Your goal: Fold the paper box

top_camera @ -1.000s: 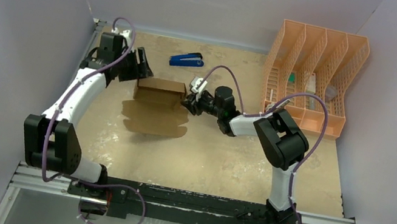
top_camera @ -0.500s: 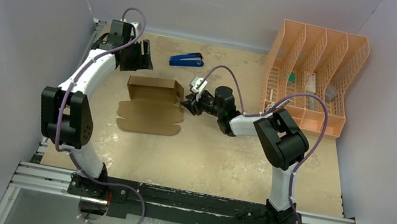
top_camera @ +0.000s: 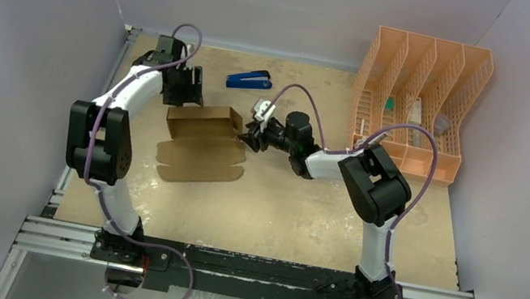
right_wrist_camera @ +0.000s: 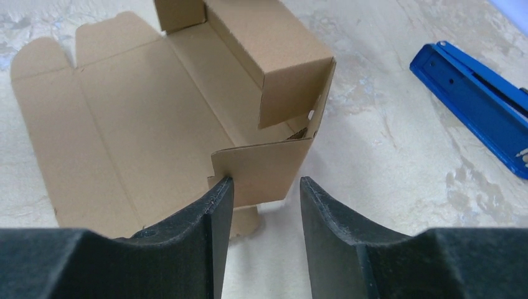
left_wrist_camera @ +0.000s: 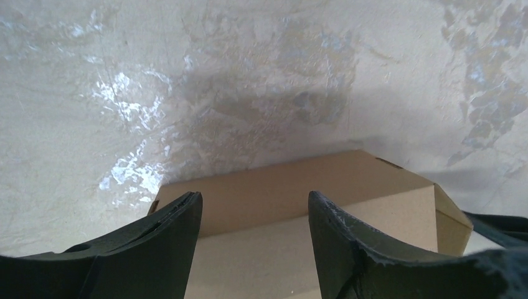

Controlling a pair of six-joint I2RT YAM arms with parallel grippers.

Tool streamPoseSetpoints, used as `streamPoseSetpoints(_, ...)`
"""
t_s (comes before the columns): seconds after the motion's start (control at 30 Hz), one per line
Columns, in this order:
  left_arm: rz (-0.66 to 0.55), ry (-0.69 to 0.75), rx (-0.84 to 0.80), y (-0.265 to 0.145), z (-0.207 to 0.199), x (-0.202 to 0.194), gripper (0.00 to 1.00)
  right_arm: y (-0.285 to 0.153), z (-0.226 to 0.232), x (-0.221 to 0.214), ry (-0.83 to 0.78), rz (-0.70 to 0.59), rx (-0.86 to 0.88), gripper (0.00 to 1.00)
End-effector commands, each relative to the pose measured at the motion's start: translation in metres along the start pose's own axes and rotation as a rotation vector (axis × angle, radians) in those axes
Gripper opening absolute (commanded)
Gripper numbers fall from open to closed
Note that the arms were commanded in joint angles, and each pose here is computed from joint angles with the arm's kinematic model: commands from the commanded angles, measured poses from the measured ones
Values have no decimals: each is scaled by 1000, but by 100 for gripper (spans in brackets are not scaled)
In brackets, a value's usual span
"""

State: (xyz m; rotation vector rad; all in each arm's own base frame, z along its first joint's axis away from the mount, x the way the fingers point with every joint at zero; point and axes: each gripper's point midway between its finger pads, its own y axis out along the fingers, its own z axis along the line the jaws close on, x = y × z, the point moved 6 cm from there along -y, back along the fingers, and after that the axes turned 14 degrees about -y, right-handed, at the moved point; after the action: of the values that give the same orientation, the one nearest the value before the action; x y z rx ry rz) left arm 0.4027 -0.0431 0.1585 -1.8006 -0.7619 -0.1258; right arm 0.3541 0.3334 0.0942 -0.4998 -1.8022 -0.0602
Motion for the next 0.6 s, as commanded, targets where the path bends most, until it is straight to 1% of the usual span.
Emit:
streamPoseSetpoints(0.0,23,38,-28,0,-5,-13,62,13,-7,21,-26,-78,25,47)
streamPoseSetpoints(0.23,90,56,-88,3,-23,-36,59,23,-6,20,-19,-78,60,48)
streamPoseSetpoints(0.43,116,39,-136,2,-38,-49,58,26,5,22,-11,-83,96,49)
streamPoseSetpoints(0.5,110,21,-125,1,-37,-50,58,24,9,23,-10,-83,102,49)
streamPoseSetpoints(0.57,84,8,-60,-2,-31,-46,57,21,13,22,-4,-78,103,49)
